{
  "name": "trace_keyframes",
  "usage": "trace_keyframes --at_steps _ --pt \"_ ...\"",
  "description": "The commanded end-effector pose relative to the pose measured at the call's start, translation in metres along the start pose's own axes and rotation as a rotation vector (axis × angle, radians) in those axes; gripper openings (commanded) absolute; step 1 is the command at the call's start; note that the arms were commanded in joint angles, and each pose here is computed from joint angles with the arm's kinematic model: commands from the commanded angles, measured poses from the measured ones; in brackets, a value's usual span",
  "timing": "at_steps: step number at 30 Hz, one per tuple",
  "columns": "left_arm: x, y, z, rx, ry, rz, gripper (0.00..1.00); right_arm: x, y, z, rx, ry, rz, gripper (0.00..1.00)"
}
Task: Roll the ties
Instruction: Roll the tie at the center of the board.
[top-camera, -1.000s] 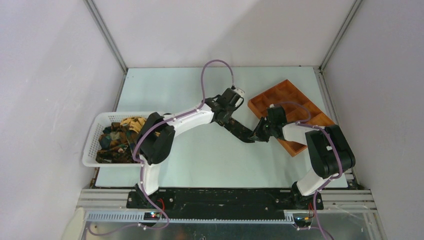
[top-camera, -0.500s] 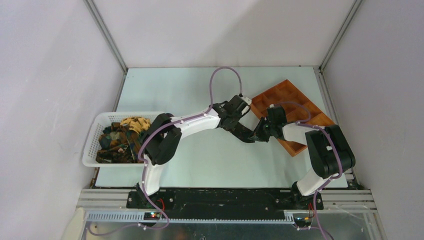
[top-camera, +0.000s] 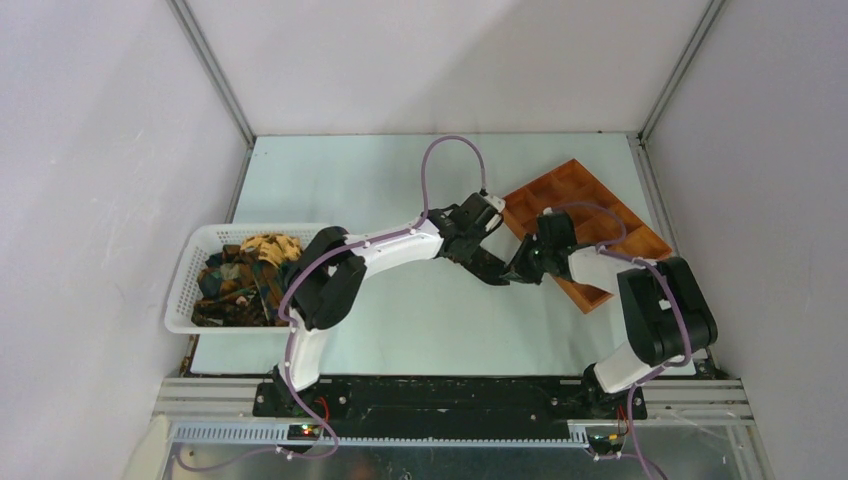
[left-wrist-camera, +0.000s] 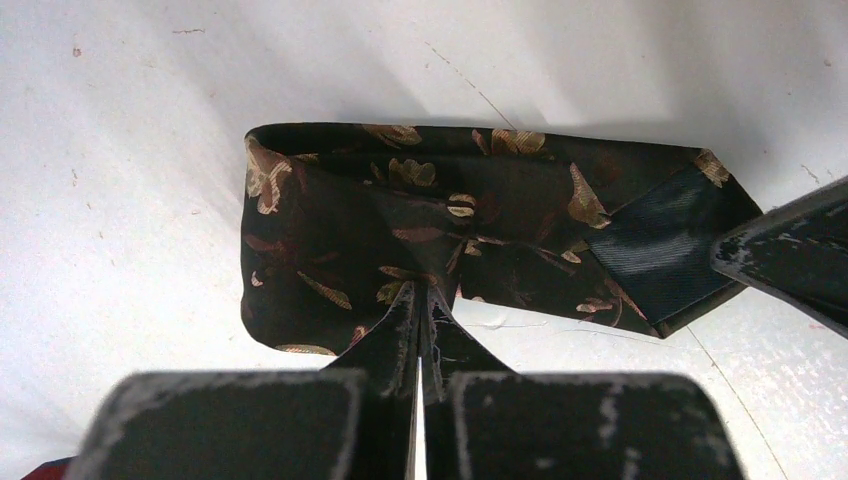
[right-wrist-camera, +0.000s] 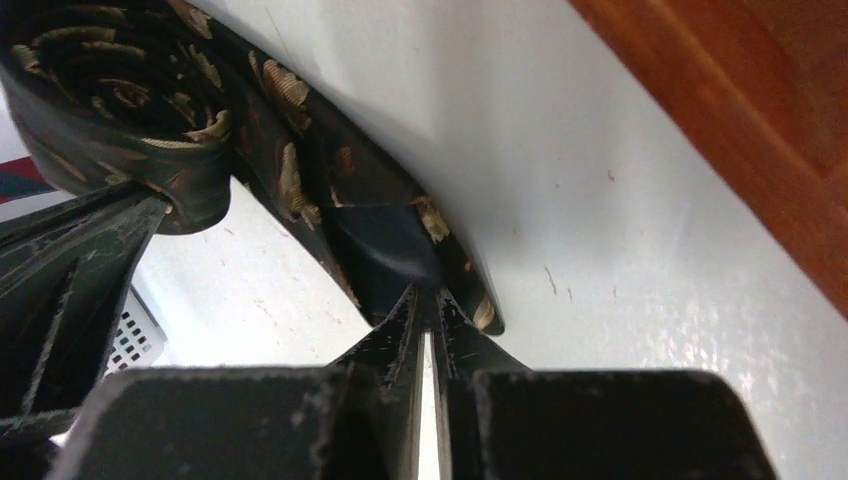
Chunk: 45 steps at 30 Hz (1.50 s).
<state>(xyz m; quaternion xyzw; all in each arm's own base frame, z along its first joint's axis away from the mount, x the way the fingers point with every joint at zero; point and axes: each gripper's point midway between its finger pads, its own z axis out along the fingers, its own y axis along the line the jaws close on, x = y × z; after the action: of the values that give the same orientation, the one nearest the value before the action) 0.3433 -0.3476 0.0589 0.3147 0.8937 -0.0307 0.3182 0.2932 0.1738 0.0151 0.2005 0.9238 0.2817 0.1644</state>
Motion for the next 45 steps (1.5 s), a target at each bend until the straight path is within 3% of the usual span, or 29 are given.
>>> trace_keyframes --at_steps 1,7,13,20,25,29,39,45 --pt "-0.039 0.008 -0.022 -0.020 -0.113 -0.050 0.00 -0.018 0.018 -0.020 -0.024 -0.086 -0.034 0.10" --pt "-0.062 0.013 -0.049 -0.001 -0.192 -0.081 0.00 -0.037 0.044 -0.041 -0.091 -0.173 -0.082 0.19" --pt "-0.086 0.027 -0.084 0.039 -0.295 -0.141 0.00 -0.042 0.065 -0.038 -0.178 -0.178 -0.107 0.20" --pt "-0.096 0.082 -0.107 0.074 -0.430 -0.332 0.05 -0.041 0.120 -0.030 -0.331 -0.140 -0.183 0.17" --pt "-0.075 0.121 -0.091 0.071 -0.439 -0.473 0.19 -0.035 0.163 -0.020 -0.400 -0.101 -0.226 0.12" --pt "-0.067 0.134 -0.075 0.078 -0.433 -0.517 0.29 -0.041 0.172 0.000 -0.396 -0.089 -0.205 0.06" --pt "-0.059 0.127 -0.040 0.201 -0.413 -0.591 0.54 -0.043 0.155 0.032 -0.316 -0.053 -0.161 0.02" --pt "-0.054 0.113 -0.030 0.276 -0.387 -0.581 0.62 -0.040 0.140 0.038 -0.254 -0.040 -0.149 0.01"
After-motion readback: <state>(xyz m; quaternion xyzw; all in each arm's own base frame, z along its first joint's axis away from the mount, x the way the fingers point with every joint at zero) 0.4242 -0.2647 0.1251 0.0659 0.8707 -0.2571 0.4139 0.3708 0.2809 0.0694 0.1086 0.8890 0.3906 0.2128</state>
